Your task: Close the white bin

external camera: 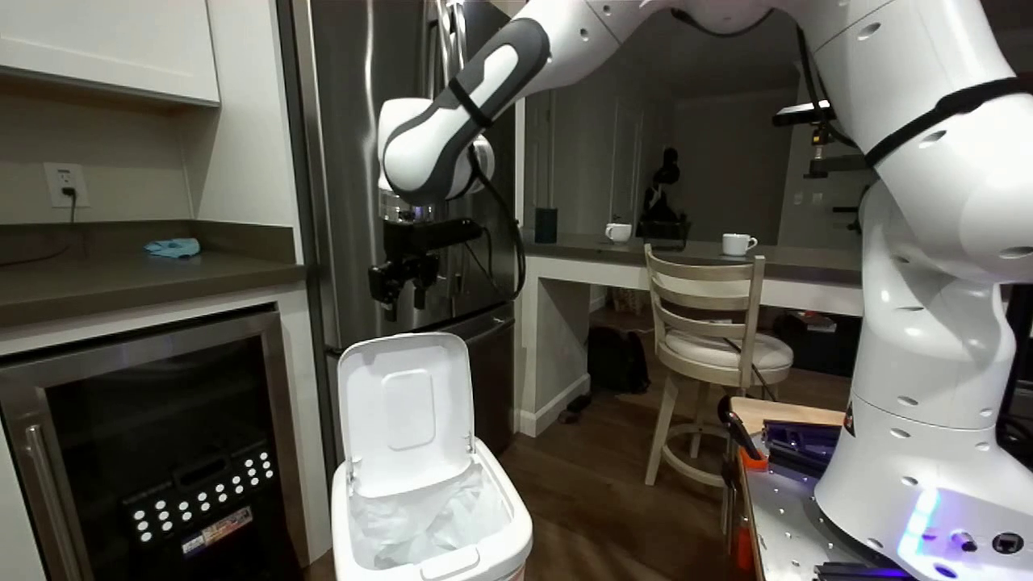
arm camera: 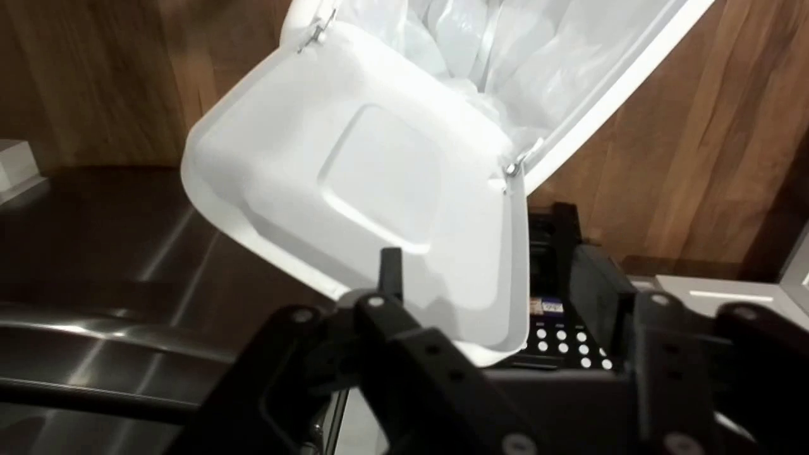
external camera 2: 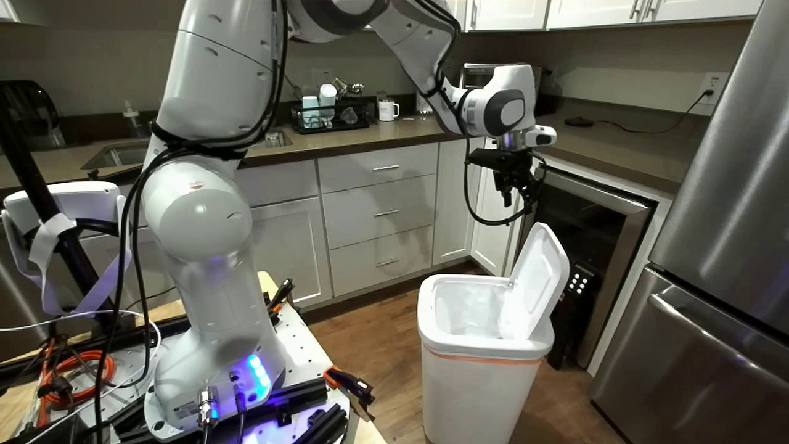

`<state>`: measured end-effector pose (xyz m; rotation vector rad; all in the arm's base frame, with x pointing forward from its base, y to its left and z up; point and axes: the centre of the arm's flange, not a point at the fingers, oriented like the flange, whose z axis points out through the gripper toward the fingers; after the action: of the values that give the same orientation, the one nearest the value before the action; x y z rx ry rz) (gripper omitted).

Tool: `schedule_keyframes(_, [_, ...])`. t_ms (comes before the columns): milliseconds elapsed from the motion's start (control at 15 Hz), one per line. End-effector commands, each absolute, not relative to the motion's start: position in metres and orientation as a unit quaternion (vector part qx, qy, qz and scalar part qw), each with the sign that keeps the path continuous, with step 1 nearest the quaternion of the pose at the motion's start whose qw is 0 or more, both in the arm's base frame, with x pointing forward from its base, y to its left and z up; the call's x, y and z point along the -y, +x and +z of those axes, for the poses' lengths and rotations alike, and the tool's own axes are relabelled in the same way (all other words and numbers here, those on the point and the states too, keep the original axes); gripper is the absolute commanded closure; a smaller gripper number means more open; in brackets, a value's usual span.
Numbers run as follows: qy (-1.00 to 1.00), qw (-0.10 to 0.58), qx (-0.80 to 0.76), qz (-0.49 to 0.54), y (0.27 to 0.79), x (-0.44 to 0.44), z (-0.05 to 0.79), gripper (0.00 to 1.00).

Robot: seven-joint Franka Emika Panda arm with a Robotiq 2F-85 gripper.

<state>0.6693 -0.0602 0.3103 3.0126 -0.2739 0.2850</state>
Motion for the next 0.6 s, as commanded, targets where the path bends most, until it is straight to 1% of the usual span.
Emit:
schedule_keyframes(0, [0.983, 0.076, 0.127, 0.107, 0.737, 0.082, 0.303, 0.59])
schedule_keyframes(67, [0.981, 0.082, 0.134, 0.112, 0.745, 0.088, 0.301, 0.67])
schedule_keyframes(200, [0.977, 0.091, 0.15, 0.119, 0.757, 0.1, 0.294, 0.78])
schedule_keyframes(400, [0.972, 0.11, 0.166, 0.125, 0.767, 0.116, 0.283, 0.98])
schedule_keyframes(533, [0.969, 0.118, 0.175, 0.13, 0.771, 0.125, 0.274, 1.0])
